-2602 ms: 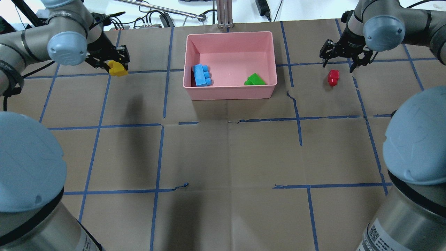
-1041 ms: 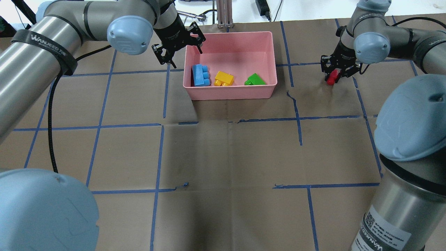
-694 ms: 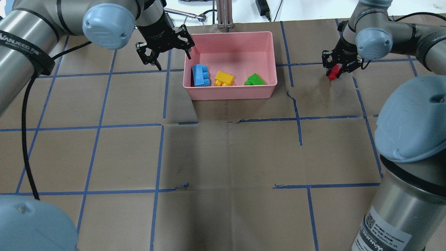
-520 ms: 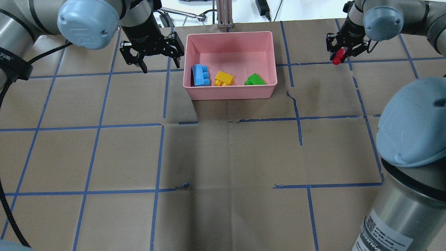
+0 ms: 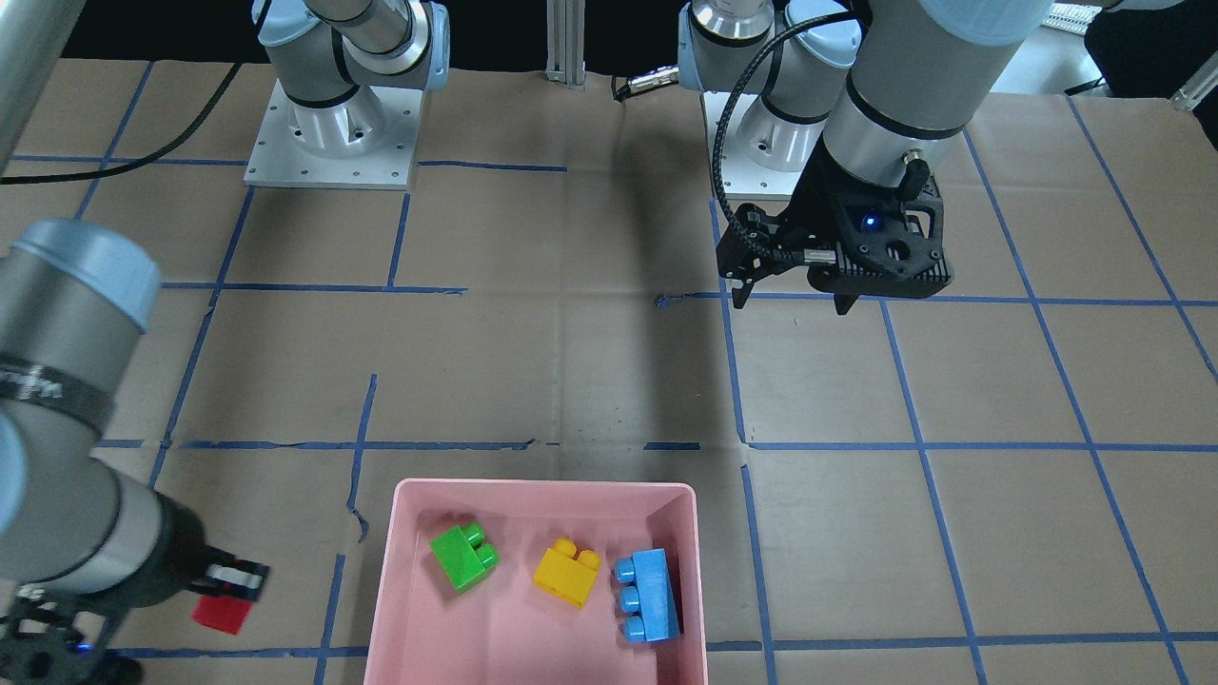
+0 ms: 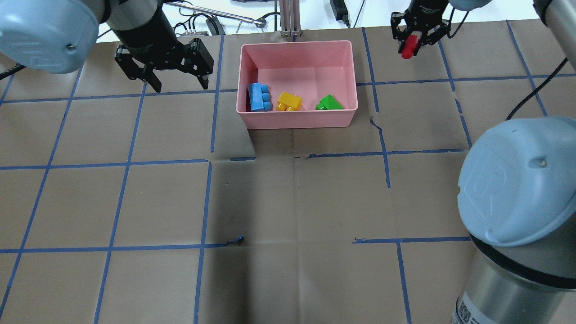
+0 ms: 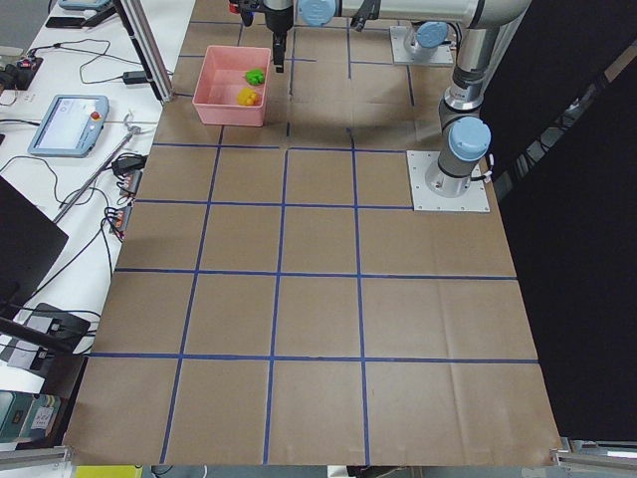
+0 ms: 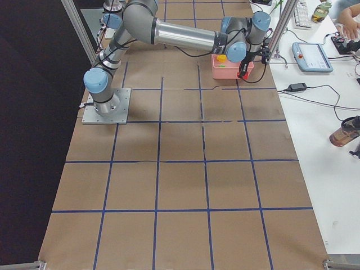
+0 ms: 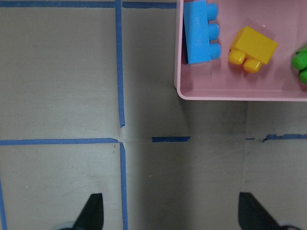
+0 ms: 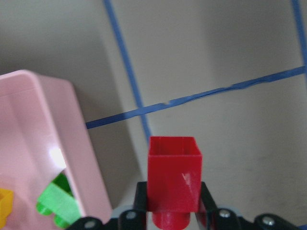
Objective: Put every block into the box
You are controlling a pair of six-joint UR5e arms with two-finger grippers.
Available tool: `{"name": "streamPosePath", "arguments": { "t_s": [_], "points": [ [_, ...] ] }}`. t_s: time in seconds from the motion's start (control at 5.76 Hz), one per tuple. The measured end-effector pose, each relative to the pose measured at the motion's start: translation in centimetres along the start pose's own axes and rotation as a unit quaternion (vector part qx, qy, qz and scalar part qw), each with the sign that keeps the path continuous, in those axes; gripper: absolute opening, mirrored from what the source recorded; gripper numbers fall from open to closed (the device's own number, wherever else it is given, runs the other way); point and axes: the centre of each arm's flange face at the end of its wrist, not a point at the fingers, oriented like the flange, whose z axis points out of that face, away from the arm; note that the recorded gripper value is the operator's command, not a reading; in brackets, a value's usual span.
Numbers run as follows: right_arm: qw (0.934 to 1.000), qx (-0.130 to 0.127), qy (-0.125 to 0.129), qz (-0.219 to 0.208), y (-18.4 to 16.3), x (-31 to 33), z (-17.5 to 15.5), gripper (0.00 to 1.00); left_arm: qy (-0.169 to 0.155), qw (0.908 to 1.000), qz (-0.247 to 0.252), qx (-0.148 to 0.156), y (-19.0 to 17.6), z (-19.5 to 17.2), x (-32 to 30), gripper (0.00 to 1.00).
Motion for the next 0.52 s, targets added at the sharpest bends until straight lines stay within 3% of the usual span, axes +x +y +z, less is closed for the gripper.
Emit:
{"name": "streamPosePath", "arguments": {
  "t_s": [0.17,0.35,0.52],
  "points": [
    [1.0,-0.003,-0.002,-0.009,2.7,-6.5,0.9,0.12,0.002,1.0,0.007,0.003,0.7,-0.4,-0.5,1.0],
    [0.9998,-0.012,-0.007,-0.016,4.8,-11.4,2.8,0.66,-0.002,1.0,0.007,0.0,1.5,-0.2,-0.9,1.0],
    [0.9995,-0.02,-0.013,-0.02,6.2,-14.4,4.7,0.99,-0.006,1.0,0.0,-0.003,2.3,-0.2,-1.5,1.0]
  ]
}}
